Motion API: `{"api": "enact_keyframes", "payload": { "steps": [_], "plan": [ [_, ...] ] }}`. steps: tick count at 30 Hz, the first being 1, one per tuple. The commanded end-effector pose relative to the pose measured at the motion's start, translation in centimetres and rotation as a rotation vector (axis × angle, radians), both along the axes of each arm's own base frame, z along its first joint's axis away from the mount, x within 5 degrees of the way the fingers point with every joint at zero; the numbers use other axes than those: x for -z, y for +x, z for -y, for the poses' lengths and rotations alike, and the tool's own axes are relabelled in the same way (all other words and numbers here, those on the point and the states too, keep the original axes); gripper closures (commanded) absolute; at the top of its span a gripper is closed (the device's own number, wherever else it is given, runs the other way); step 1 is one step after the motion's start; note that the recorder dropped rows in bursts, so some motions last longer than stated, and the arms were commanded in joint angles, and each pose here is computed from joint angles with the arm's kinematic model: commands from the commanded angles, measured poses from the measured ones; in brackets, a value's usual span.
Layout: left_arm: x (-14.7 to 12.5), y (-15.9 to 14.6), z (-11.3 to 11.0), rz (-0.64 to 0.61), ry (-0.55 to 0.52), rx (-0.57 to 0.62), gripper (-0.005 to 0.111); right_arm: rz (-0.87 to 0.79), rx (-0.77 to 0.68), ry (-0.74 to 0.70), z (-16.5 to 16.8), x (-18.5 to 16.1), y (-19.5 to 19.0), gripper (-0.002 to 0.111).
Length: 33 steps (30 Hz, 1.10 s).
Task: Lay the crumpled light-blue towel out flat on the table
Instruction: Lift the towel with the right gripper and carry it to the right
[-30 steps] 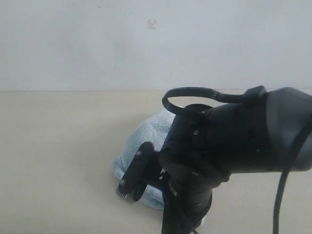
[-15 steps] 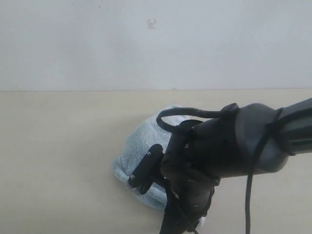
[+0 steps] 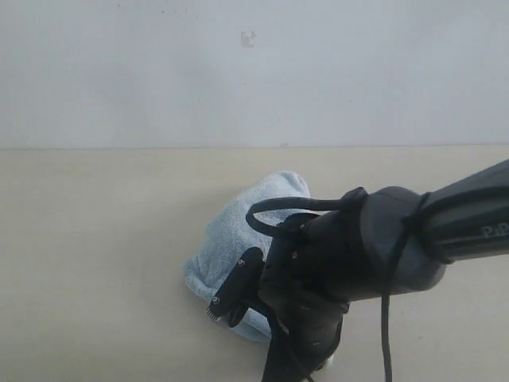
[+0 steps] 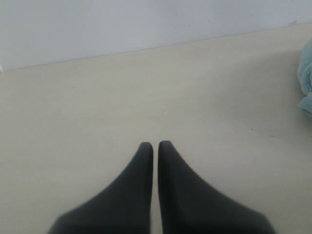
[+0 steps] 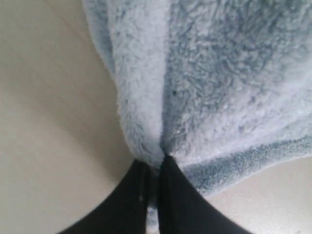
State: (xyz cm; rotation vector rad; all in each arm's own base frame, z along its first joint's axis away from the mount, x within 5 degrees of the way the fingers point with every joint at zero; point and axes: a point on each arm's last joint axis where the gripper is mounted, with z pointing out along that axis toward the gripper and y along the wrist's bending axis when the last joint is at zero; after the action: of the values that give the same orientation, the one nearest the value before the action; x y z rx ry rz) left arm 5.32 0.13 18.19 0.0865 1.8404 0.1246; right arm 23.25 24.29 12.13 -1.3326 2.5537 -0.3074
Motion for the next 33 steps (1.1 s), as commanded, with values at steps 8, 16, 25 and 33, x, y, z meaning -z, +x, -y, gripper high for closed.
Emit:
{"api": "enact_keyframes", "payload": {
  "steps": [8, 16, 25, 33],
  "plan": [
    [0.1, 0.0, 0.0, 0.003, -0.016, -0.004, 0.103, 0.266, -0.192, 0.255, -0.3, -16.6, -5.0, 0.108],
    [0.1, 0.0, 0.0, 0.003, -0.016, -0.004, 0.103, 0.842, -0.339, 0.638, 8.0, -30.9, -10.4, 0.108],
    [0.1, 0.0, 0.0, 0.003, -0.016, -0.004, 0.103, 0.981, 0.306, 0.424, 16.3, -25.5, -5.4, 0.108],
    [0.1, 0.0, 0.0, 0.003, -0.016, -0.004, 0.103, 0.767, 0.314, 0.49, 15.6, -17.4, -0.8, 0.108]
  ]
}}
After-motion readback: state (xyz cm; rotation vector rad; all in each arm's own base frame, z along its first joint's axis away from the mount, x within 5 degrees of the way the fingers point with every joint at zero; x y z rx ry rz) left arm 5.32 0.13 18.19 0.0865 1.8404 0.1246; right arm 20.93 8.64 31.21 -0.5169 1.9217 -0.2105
